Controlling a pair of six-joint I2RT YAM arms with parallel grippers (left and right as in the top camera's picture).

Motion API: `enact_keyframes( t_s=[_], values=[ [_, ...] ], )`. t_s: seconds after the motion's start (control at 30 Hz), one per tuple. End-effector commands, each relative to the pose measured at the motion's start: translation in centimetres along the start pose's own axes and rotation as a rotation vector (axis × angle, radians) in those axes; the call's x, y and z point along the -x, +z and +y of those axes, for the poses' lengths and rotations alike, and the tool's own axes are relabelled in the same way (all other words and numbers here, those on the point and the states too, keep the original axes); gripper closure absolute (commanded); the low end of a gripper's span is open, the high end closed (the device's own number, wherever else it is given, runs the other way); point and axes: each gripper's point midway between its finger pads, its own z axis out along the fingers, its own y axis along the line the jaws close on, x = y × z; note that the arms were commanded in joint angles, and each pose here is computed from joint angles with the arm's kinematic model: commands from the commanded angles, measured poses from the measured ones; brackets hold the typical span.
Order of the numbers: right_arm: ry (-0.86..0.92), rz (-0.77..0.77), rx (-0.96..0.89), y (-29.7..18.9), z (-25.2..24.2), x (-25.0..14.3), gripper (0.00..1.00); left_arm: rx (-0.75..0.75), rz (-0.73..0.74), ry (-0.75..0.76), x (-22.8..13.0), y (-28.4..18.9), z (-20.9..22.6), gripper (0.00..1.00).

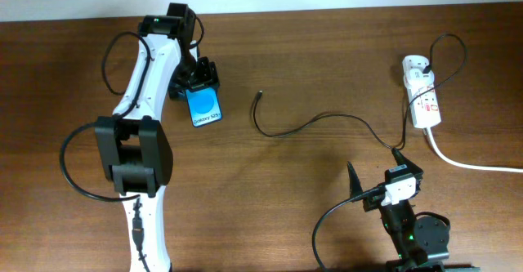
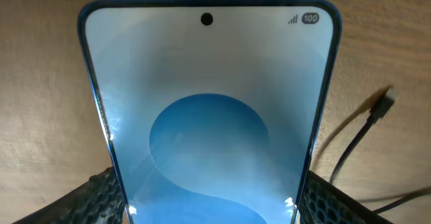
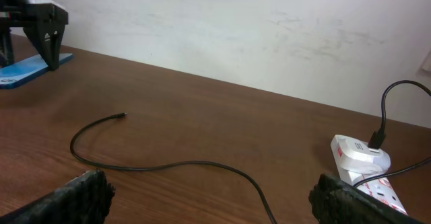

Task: Plug charger to phone and switch on socket
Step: 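Lift the phone with the left gripper and tilt it upright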

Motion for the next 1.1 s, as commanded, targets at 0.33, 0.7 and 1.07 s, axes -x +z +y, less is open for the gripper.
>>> enact_keyframes(
  t_s=[0.33, 0.7, 1.07],
  values=[
    [0.008, 0.005, 0.002, 0.0, 0.1, -0.3, 0.02, -0.343, 0.224, -0.225, -3.6, -2.4, -6.1, 1.0],
    [0.008, 0.005, 0.002, 0.0, 0.1, -0.3, 0.02, -0.636, 0.557, -0.466, -6.8, -6.9, -9.8, 1.0],
    [0.008, 0.005, 0.002, 0.0, 0.1, -0.3, 0.02, -0.88, 0.716, -0.537, -6.6, -11.2, -11.2, 1.0]
  ],
)
